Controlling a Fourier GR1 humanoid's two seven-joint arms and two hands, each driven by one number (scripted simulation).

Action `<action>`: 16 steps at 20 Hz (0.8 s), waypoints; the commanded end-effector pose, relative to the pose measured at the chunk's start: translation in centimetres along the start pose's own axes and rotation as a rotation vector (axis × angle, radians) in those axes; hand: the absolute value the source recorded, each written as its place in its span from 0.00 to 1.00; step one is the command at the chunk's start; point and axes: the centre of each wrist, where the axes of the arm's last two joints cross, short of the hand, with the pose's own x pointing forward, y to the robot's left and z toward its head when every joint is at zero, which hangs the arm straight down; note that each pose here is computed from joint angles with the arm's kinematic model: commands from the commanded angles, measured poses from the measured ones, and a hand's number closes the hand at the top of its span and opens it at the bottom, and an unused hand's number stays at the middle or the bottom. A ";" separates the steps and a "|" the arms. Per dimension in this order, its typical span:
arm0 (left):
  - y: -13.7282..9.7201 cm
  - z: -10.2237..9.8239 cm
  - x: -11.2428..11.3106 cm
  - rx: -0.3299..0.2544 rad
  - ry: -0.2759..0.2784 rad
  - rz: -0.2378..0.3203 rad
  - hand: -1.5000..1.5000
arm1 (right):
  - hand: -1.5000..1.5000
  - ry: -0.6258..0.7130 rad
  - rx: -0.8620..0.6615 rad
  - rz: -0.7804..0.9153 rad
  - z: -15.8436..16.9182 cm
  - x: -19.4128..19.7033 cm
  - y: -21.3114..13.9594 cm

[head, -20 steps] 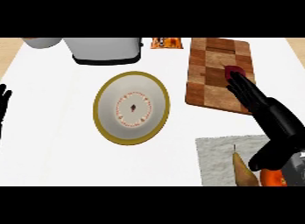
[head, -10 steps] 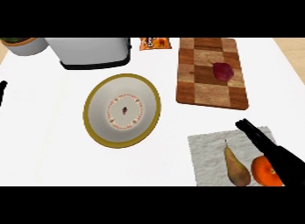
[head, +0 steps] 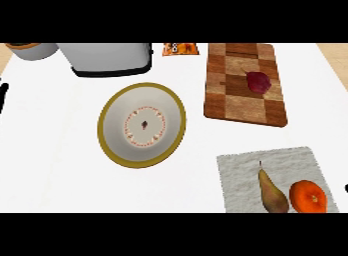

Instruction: Pick the squash from the placemat and place it in the bowl

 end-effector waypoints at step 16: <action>-2.0 -1.9 -1.2 -0.056 -0.012 0.008 0.50 | 0.00 0.425 0.550 0.424 3.0 4.0 -8.5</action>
